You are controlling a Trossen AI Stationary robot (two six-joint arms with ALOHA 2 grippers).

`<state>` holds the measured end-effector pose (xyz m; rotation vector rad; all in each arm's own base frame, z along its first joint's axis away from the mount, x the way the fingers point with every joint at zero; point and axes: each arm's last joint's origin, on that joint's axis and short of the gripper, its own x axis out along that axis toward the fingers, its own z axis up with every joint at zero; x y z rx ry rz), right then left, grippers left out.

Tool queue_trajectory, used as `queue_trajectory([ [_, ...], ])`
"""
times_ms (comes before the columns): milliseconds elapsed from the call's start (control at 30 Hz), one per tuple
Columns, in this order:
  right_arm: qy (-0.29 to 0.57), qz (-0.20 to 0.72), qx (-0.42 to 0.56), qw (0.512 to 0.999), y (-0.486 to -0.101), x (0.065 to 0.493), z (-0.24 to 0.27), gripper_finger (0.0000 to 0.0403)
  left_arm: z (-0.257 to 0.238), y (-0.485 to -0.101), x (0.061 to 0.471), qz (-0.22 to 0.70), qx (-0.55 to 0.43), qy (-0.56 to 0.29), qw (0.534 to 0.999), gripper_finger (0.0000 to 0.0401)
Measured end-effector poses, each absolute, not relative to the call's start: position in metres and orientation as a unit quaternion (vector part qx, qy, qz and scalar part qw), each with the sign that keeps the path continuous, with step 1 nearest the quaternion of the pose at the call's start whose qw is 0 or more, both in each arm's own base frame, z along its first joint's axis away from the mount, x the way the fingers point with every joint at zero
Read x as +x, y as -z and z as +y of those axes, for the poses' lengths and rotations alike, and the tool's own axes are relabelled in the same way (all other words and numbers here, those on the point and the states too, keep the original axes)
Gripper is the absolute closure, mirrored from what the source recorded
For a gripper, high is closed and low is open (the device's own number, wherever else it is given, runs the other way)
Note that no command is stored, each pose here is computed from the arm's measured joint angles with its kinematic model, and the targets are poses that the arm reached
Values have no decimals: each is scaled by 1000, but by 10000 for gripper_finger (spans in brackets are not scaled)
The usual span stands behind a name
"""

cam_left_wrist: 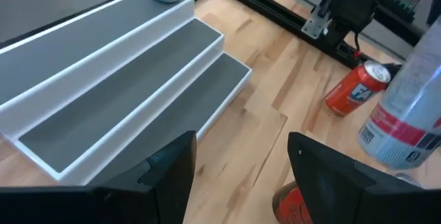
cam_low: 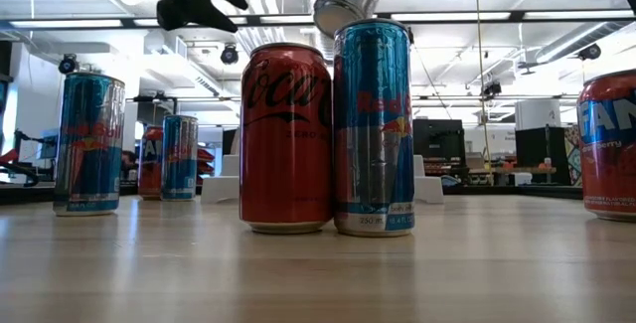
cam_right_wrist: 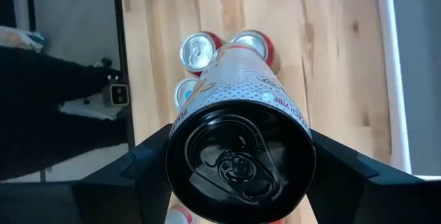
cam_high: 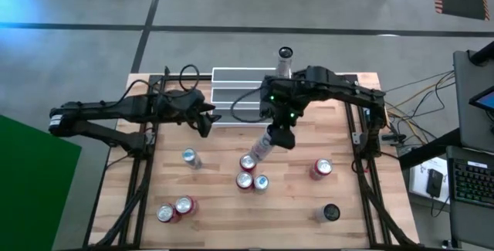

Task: Place canned beverage on shelf
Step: Put the right white soda can on the middle tier of the shelf aligned with the other white soda can

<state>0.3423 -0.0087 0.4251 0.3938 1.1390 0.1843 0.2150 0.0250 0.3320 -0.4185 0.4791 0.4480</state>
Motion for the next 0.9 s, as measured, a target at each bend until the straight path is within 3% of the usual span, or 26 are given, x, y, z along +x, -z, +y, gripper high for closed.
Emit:
queue_trajectory([
  [267,-109,591,166,782,-399,335,17,158,24,-337,211,213,-222,-220,926,186],
  [467,-95,622,173,758,-388,304,18,158,23,-331,212,215,-240,-224,920,186],
  [667,-61,638,171,748,-378,285,10,158,23,-331,217,206,-242,-223,922,186],
  [900,-58,650,136,746,-369,292,4,158,24,-330,226,190,-249,-220,924,186],
])
